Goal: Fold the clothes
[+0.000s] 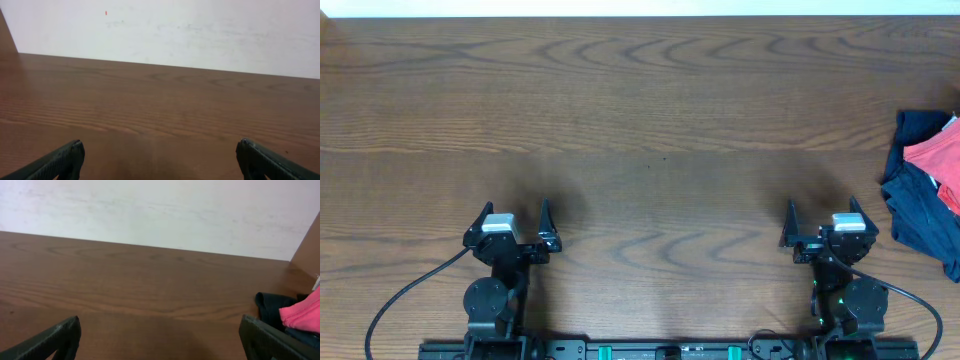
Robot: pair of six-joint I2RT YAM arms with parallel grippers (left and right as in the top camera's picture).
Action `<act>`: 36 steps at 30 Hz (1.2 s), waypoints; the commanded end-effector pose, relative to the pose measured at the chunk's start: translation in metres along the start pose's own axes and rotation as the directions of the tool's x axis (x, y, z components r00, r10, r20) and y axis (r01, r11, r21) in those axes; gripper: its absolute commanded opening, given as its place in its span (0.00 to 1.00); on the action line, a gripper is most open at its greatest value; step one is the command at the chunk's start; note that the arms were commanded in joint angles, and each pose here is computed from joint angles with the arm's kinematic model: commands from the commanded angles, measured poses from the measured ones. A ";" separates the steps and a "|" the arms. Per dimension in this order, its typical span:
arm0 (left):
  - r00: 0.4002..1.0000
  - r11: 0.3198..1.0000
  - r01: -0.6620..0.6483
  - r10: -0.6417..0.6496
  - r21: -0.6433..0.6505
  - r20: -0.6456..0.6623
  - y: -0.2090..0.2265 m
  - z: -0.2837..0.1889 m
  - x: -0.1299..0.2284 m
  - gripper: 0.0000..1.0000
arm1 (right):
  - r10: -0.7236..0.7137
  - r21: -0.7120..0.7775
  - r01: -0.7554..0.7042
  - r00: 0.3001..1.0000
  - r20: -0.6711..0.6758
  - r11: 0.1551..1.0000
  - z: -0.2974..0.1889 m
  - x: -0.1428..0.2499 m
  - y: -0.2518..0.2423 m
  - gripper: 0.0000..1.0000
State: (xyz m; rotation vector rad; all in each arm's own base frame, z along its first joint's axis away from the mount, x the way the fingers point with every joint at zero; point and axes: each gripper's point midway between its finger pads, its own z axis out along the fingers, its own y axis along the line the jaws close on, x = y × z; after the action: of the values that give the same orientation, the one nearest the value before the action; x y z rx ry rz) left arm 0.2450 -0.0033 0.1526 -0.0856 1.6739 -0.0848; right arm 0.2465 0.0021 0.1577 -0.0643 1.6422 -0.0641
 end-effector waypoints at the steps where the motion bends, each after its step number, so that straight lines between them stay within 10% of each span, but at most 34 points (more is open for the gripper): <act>1: 0.999 1.000 -0.022 0.021 -0.019 -0.049 0.005 0.001 0.016 0.98 | -0.011 0.010 0.011 1.000 0.000 1.000 0.000 0.001 -0.003 0.99; 36: 0.999 1.000 -0.022 0.021 -0.019 -0.049 0.005 0.001 0.016 0.98 | -0.011 -0.001 0.011 1.000 0.002 1.000 0.000 0.000 -0.001 0.99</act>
State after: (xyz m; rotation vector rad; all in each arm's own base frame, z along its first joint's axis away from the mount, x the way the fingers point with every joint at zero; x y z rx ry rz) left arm 0.2450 -0.0034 0.1529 -0.0853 1.6732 -0.0852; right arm 0.2465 0.0024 0.1578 -0.0657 1.6417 -0.0625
